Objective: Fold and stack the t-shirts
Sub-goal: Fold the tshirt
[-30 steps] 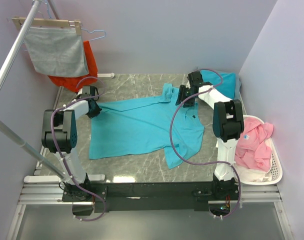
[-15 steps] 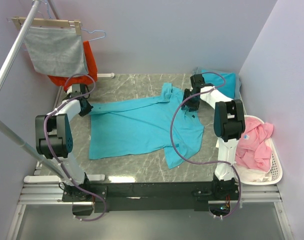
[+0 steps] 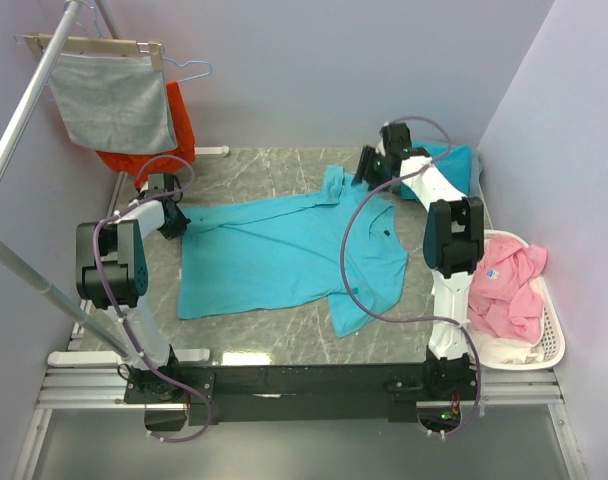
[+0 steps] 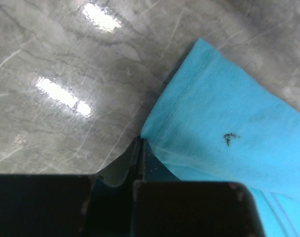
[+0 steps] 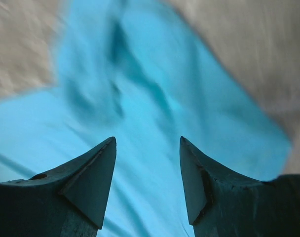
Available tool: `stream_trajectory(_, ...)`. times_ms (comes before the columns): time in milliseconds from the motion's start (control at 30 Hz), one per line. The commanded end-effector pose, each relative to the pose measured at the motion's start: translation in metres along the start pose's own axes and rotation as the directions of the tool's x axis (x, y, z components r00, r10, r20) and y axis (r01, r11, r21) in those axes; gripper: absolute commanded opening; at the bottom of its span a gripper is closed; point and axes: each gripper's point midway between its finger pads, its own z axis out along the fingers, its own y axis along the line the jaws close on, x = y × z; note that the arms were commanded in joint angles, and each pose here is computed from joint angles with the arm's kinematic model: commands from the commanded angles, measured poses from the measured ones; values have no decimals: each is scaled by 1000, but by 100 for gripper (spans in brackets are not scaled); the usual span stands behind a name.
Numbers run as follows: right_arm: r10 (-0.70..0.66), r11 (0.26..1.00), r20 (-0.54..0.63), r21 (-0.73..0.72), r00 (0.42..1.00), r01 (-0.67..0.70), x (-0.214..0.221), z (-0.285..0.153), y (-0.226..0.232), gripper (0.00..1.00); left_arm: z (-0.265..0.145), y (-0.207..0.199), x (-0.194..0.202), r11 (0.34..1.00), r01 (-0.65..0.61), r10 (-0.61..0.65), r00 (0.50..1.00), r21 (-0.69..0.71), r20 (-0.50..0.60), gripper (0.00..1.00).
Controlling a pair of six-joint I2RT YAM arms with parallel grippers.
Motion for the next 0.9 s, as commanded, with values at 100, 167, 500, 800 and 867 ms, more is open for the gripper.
stream_trajectory(100, 27, 982, 92, -189, 995, -9, -68, 12, 49, 62, 0, -14, -4, 998, -3, 3, 1000, 66, 7, 1)
stream_trajectory(167, 39, 978, 83, -208, 996, -21, -71, 23, 54, 62, 1, -17, -1, 997, -1, 2, 1000, 82, -4, 1)
stream_trajectory(500, 44, 967, 4, -251, 999, -42, -46, 59, 57, 61, 8, -25, 5, 995, -9, 12, 1000, 104, -23, 1)
stream_trajectory(800, 32, 954, -8, -297, 999, -33, -39, 72, 71, 61, 10, -25, 8, 995, -17, 19, 999, 98, -25, 1)
stream_trajectory(867, 40, 950, -28, -309, 999, -47, -35, 78, 73, 62, 9, -25, 7, 995, -17, 19, 999, 98, -25, 1)
